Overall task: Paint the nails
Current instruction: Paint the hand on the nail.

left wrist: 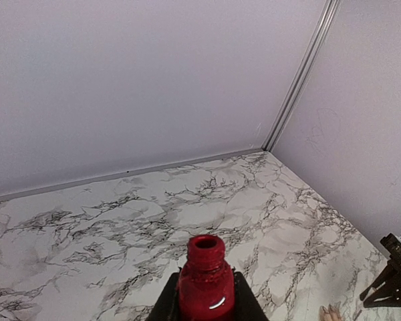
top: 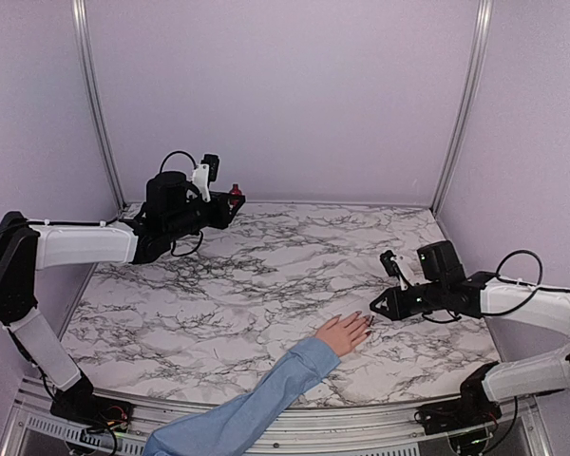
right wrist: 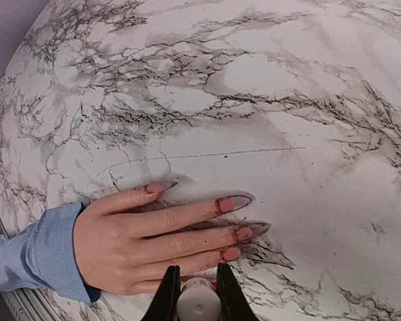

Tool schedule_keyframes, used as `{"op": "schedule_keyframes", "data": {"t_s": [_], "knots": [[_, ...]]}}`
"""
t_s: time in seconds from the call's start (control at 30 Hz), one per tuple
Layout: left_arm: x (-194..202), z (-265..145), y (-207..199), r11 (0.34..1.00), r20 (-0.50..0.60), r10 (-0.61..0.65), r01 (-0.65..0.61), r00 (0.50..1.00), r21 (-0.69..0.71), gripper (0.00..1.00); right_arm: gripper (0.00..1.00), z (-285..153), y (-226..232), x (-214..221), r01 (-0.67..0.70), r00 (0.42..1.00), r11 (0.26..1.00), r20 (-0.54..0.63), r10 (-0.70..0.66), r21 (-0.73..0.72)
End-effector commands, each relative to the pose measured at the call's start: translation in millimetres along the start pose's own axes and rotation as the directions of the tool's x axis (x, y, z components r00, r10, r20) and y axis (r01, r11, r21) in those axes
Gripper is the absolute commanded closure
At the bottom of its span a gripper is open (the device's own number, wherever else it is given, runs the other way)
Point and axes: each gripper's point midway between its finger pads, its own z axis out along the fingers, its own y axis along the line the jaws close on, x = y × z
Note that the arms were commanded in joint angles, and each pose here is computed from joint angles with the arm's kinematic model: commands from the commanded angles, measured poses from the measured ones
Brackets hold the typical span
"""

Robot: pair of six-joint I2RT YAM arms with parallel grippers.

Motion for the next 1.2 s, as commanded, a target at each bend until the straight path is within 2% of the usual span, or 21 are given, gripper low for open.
{"op": "schedule_keyframes", "data": {"t_s": [0.0, 0.57, 1.17], "knots": [[-17, 2, -5, 1.0, 0.044, 0.015, -0.016, 0.999, 0.023, 1.0, 1.0, 4, 8, -2, -0.005, 1.0, 0.999, 0.006, 0.005, -0.04], [-16, -1, -4, 1.0, 0.04, 0.014, -0.015, 0.999, 0.018, 1.0, 1.0, 13, 3, 12, -0.035, 0.998, 0.999, -0.058, 0.033, -0.029], [-15, -4, -2, 1.0, 0.04, 0.003, -0.003, 0.999, 0.008, 1.0, 1.0, 14, -8, 14, -0.042, 0.997, 0.999, -0.069, 0.044, 0.029]]}}
